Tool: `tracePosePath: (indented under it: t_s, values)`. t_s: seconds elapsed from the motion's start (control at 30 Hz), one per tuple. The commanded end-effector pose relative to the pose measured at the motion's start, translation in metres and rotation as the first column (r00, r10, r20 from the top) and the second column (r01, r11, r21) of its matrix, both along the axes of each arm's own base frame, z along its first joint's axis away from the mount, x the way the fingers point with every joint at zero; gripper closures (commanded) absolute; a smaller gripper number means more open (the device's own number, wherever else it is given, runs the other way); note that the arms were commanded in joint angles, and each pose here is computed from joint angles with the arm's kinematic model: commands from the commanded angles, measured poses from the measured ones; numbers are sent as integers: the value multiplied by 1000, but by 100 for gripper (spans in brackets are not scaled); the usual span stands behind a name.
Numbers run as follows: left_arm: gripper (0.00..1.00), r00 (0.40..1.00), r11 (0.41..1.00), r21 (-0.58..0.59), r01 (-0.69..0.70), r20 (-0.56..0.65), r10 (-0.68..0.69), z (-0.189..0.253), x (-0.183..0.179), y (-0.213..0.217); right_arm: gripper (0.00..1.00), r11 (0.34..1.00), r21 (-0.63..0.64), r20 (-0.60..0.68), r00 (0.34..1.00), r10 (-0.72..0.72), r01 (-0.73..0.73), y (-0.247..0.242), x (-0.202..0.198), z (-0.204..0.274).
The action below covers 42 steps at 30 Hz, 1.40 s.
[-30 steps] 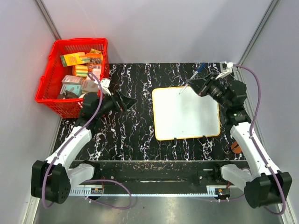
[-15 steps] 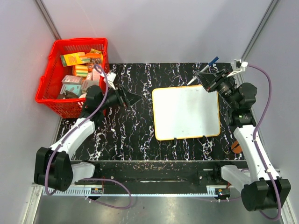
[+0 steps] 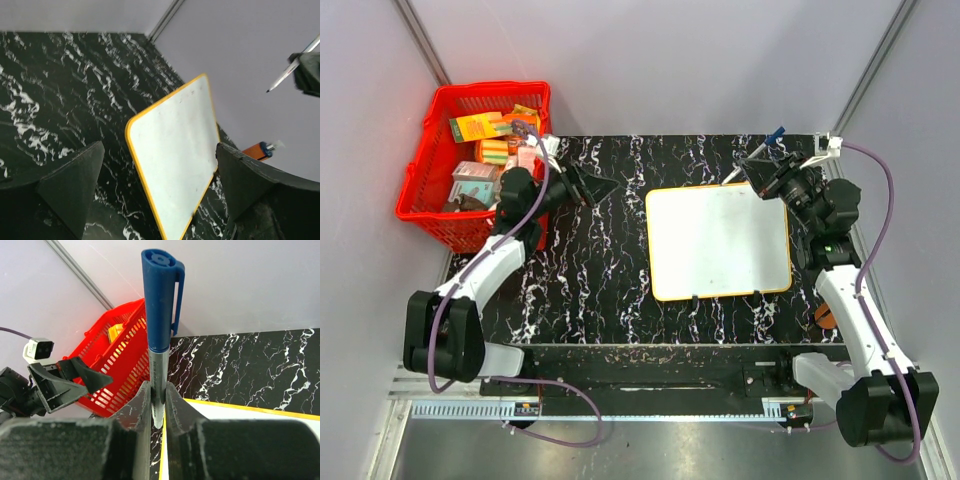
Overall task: Write a sentence on the whiteboard
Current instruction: Move the whiteboard to the center of the board, then pass from the right arm to the left
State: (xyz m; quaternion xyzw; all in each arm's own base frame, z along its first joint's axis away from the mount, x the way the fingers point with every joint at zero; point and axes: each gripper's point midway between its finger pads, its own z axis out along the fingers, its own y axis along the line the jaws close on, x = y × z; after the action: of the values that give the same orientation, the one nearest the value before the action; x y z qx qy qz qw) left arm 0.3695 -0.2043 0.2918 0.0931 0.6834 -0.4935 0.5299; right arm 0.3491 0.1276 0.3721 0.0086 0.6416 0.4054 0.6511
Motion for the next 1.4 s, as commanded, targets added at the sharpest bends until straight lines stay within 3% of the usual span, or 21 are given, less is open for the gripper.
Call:
tracePosePath:
  t_s: [0.0,0.03,0.17,0.33,0.47,0.6,0.73,0.87,1.1,1.23,1.37]
  values:
    - [1,997,989,141,-37,76,26,6,2,-4,100,999,0,32,999,-40,40,-5,7,-1]
    - [1,999,982,189,-31,14,29,-11,-1,-8,100,999,9,31,999,-38,38,-5,8,-1]
    - [1,989,907,397,-142,19,146,-43,4,-6,100,999,45,11,1000,-18,17,0,14,-13]
    - [1,990,834,538,-124,10,141,-79,-10,-30,100,1000,12,-45,999,-23,23,9,11,-46]
    - [1,992,851,524,-40,-82,97,-108,-16,-42,100,997,-49,-21,998,-66,65,13,-6,-53]
    - [1,992,876,481,32,-121,30,-121,-13,-61,100,989,-99,115,989,-96,107,18,-32,-45]
    - [1,990,885,463,54,-142,14,-124,-8,-68,100,991,-99,220,973,-70,93,31,-47,-41]
    - [1,988,886,457,82,-153,-12,-127,-10,-70,100,989,-130,235,971,-36,68,42,-48,-51]
    - [1,994,894,444,60,-109,-12,-112,-13,-53,100,990,-133,232,973,-3,35,49,-52,-54]
    - [1,991,913,385,137,-41,-131,-89,-36,-59,100,991,-130,221,974,48,-20,56,-59,-54]
    - [1,958,908,362,211,110,-266,-47,-69,-64,100,990,-108,212,971,110,-89,64,-69,-48]
